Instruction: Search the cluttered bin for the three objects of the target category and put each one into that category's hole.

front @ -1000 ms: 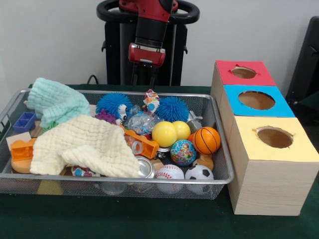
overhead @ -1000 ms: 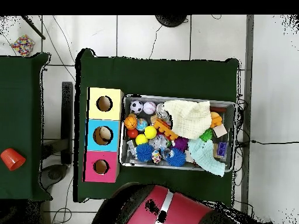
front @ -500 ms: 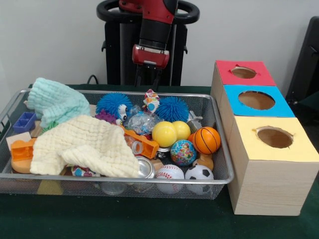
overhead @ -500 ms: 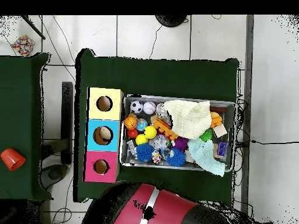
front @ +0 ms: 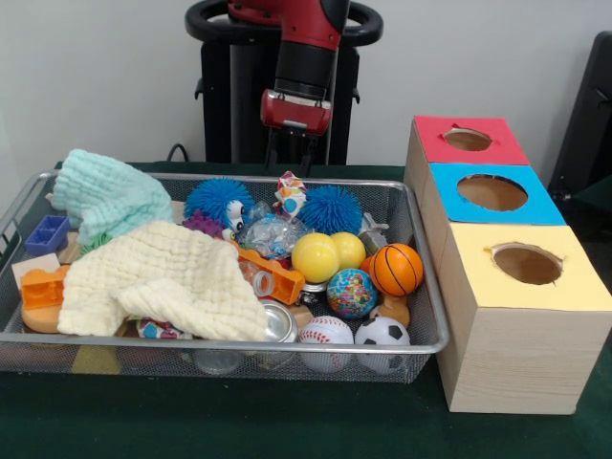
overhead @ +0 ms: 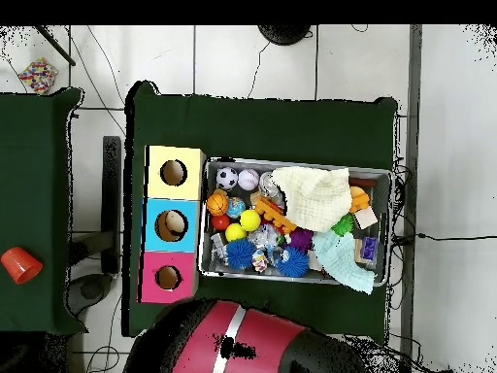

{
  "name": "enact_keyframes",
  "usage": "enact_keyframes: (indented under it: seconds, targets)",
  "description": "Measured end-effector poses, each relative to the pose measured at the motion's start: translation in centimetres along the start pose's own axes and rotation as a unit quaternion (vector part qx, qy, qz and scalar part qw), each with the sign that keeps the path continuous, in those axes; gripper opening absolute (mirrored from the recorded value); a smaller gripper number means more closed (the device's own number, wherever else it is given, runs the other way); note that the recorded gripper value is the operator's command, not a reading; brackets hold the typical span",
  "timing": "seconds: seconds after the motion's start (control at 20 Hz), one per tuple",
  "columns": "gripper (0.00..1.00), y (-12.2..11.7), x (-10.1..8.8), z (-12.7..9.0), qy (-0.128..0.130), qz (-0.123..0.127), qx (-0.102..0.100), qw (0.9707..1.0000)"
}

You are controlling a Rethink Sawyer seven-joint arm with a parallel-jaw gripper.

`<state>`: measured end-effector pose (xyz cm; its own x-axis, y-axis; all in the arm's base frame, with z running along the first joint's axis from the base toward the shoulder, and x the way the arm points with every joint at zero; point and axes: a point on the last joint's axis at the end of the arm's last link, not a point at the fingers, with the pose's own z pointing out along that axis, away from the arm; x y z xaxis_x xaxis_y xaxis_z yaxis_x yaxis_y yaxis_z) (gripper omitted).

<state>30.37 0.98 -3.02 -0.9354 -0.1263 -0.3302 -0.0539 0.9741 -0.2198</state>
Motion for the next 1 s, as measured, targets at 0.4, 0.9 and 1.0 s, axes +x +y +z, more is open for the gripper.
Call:
enact_keyframes:
  seconds: [0.4,0.9,1.0]
  targets:
    - [1.0,-0.1,-0.2,0.0,-0.002,0.002,0.001,1.0]
    - [1.0,-2.3,-0.1,0.2,0.002,0.033,0.009,0.9994]
    - [1.0,-2.8,0.0,0.3,0.004,0.041,0.011,0.9991]
